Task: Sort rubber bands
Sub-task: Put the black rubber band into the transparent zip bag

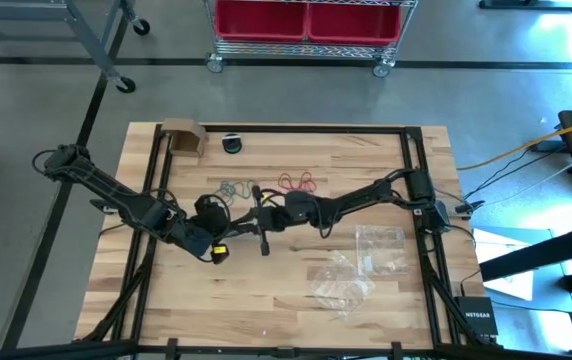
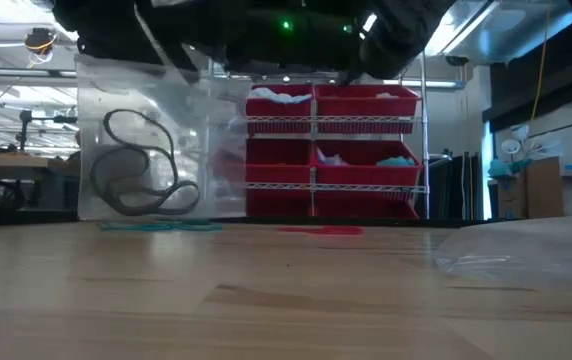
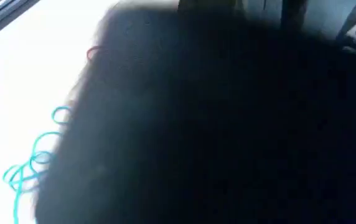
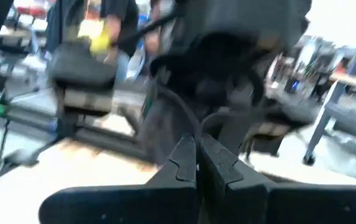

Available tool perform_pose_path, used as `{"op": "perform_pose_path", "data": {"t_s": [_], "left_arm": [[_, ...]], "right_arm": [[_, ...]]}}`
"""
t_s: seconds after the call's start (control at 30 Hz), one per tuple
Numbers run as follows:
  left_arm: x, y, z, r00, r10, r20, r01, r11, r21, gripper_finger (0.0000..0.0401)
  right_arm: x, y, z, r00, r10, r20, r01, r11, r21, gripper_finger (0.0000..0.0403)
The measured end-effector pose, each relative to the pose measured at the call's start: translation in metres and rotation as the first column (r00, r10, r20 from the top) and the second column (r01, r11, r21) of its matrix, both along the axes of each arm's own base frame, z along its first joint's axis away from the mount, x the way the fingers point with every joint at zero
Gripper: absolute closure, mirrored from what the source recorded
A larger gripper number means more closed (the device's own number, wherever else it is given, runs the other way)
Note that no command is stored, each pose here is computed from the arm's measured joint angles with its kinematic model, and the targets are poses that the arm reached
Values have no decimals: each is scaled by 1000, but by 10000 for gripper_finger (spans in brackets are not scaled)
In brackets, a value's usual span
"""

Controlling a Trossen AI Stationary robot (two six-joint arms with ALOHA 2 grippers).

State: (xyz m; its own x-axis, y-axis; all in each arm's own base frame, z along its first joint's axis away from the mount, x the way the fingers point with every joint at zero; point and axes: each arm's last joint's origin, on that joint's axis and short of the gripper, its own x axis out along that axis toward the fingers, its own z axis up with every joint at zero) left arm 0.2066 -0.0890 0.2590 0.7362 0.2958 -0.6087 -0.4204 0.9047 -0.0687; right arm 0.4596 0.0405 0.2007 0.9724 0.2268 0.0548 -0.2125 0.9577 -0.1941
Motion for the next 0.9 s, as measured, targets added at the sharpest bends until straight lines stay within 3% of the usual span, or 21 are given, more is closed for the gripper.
{"op": "perform_pose_path", "data": {"t_s": [0.27, 0.43, 0.63, 0.9], "left_arm": [[-1, 1, -2, 1000, 12, -18, -12, 1000, -5, 400], [-2, 7, -4, 996, 89, -21, -89, 996, -7, 400], [-2, 11, -4, 992, 121, -24, -121, 993, -11, 400], [-2, 10, -4, 994, 110, -27, -110, 994, -8, 400]], "right_arm": [[-1, 5, -11, 992, 4, -125, -9, 999, -44, 401], [-2, 5, -18, 984, -13, -179, -8, 993, -114, 400], [-3, 3, -32, 940, -105, -324, 53, 985, -166, 400], [6, 4, -18, 881, -185, -435, 152, 982, -110, 400]]}}
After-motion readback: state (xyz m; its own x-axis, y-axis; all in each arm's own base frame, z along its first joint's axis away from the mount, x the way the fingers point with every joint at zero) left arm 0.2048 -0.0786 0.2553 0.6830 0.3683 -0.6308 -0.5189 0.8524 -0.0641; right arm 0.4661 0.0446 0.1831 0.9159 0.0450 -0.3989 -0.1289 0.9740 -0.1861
